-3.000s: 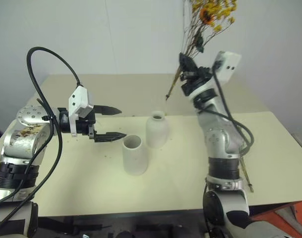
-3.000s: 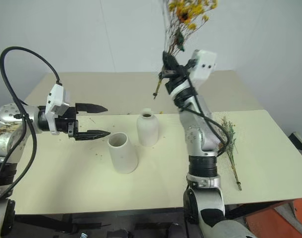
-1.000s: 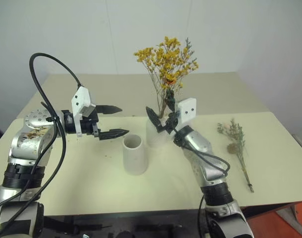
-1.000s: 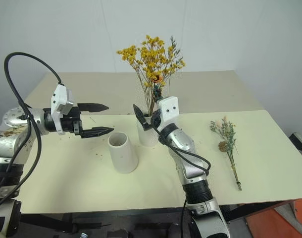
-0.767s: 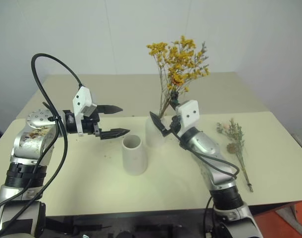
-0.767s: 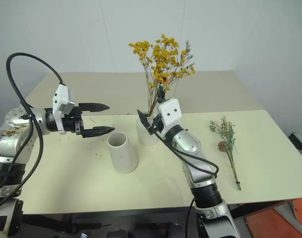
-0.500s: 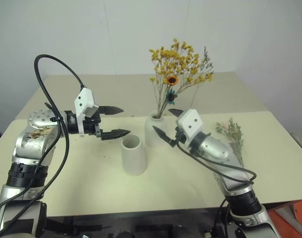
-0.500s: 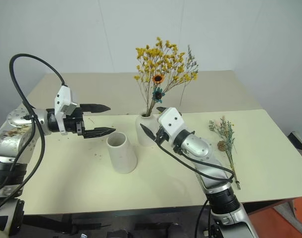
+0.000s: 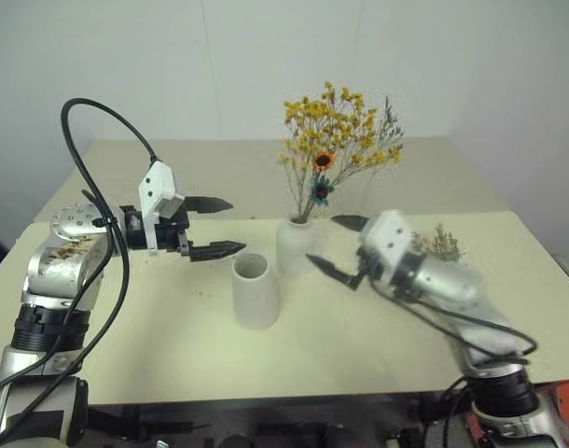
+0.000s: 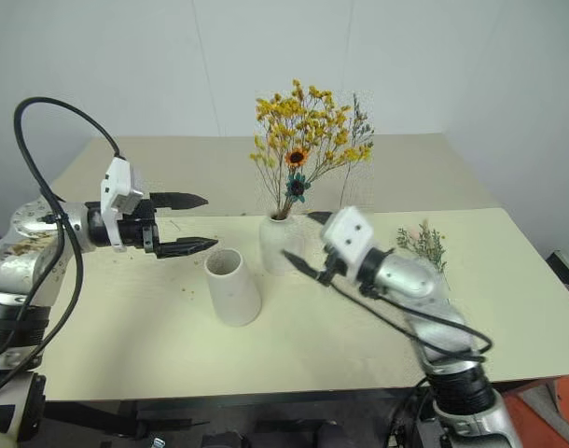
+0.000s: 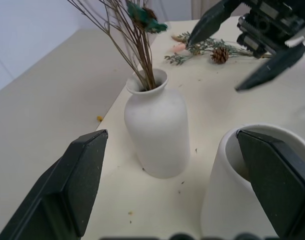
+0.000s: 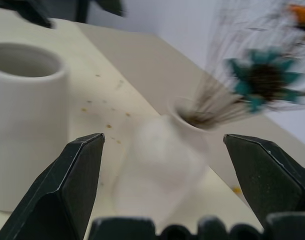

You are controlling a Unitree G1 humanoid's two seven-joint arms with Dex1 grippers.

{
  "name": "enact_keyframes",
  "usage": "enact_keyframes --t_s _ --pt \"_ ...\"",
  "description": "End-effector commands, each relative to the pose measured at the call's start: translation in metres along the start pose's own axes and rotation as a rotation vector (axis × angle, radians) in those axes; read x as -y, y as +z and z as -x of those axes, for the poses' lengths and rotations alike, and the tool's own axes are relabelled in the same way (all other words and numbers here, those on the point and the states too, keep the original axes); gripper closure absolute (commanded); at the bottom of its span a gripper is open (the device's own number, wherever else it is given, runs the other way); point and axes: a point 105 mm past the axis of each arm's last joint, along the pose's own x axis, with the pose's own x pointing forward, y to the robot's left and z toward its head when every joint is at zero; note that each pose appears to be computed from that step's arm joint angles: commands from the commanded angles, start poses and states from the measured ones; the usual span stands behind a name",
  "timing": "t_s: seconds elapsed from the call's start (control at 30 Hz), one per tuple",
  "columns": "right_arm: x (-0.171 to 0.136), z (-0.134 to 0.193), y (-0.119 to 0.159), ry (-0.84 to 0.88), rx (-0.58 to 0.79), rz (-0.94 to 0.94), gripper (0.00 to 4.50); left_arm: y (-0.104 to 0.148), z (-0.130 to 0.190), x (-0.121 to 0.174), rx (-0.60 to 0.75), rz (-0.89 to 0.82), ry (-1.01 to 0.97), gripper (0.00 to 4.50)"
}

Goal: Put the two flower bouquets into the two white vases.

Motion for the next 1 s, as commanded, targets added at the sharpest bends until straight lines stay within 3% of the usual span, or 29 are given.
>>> enact_keyframes --t_s 0.03,0.17,0.3,0.37,0.5,0.7,1.0 --pt "0.038 0.045 0.005 -0.116 -0.150 -0.033 0.02 0.038 0.011 0.010 0.068 -0.114 -0.047 0.00" --pt "0.061 0.090 -0.012 -0.203 -0.397 -0.098 0.02 0.052 0.008 0.017 0.069 -0.170 -0.110 0.00" --pt "0.074 0.135 -0.047 -0.305 -0.731 -0.205 0.02 0.054 -0.011 0.035 0.052 -0.215 -0.248 0.00" --pt "0.073 0.147 -0.056 -0.315 -0.808 -0.265 0.02 0.052 -0.019 0.043 0.035 -0.230 -0.297 0.00" --pt "0.074 0.156 -0.080 -0.364 -0.903 -0.426 0.02 0.045 -0.038 0.053 -0.006 -0.274 -0.364 0.00" --pt "0.070 0.158 -0.110 -0.336 -0.997 -0.483 0.02 0.046 -0.047 0.064 0.009 -0.297 -0.442 0.00" --pt "0.080 0.142 -0.137 -0.303 -0.996 -0.516 0.02 0.046 -0.049 0.068 0.007 -0.309 -0.462 0.00"
